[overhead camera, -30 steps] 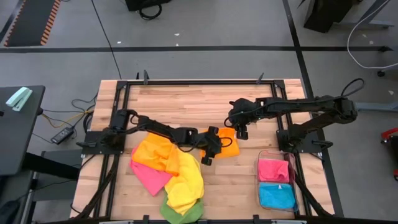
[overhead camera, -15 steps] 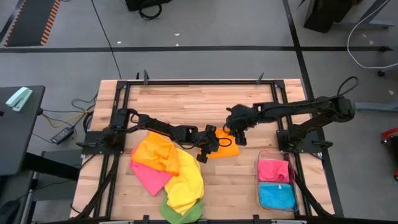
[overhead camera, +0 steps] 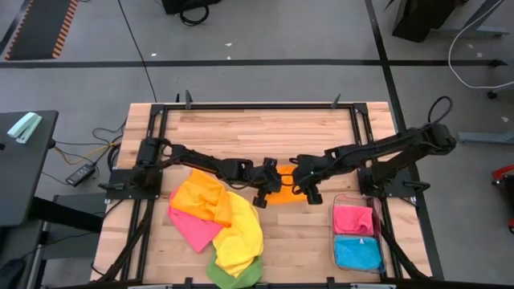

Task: Fold microfiber towels
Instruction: Fold the orange towel

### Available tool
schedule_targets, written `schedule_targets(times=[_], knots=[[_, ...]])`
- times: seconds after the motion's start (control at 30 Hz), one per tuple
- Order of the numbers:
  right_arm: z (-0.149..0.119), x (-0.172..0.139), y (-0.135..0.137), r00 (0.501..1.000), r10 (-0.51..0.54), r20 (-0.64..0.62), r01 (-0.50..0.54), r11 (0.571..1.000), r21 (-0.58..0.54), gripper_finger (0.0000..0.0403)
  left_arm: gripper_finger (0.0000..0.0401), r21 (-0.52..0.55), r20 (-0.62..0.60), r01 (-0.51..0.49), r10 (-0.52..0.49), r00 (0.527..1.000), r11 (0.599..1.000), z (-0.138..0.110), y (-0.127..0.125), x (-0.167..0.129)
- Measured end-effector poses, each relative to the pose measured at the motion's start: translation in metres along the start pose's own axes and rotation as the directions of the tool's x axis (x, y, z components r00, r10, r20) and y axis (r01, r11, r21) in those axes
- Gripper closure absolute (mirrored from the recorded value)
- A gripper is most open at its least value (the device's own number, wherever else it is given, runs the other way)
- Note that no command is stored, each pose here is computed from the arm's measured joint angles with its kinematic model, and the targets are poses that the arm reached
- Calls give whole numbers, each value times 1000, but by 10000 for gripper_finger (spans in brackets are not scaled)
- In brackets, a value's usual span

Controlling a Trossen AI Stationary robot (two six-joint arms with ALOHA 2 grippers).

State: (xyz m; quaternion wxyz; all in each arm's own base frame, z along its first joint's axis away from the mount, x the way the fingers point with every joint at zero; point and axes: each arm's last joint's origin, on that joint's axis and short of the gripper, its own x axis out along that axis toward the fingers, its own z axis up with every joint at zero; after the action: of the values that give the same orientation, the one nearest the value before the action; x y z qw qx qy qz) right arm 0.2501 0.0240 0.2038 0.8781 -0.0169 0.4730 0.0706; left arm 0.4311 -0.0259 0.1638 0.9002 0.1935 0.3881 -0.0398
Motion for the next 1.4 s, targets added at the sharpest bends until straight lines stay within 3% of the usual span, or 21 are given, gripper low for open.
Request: schedule_targets(times=[0.43, 0.63, 0.87, 1.07, 1.23, 1.4], knots=[[1, 0, 5, 999, -43, 4, 43, 999, 22, 219, 390, -54, -132, -38, 31, 991, 998, -19, 34, -9], [0, 0, 5, 999, -43, 3, 42, 998, 36, 219, 345, -67, -213, -29, 14, 977, 997, -29, 39, -10], [1, 0, 5, 999, -44, 9, 43, 998, 37, 219, 283, -21, -271, -173, 161, 949, 985, -30, 39, -11], [0, 2, 5, 999, -45, 28, 43, 998, 53, 219, 228, 68, -306, -186, 198, 931, 980, -24, 33, -27], [-14, 16, 2, 992, -97, 78, 93, 994, 50, 219, 216, 67, -251, -174, 186, 950, 982, -14, 29, -37], [-31, 26, -5, 986, -136, 93, 130, 989, 70, 219, 229, 33, -218, -143, 147, 965, 989, -9, 24, -40]])
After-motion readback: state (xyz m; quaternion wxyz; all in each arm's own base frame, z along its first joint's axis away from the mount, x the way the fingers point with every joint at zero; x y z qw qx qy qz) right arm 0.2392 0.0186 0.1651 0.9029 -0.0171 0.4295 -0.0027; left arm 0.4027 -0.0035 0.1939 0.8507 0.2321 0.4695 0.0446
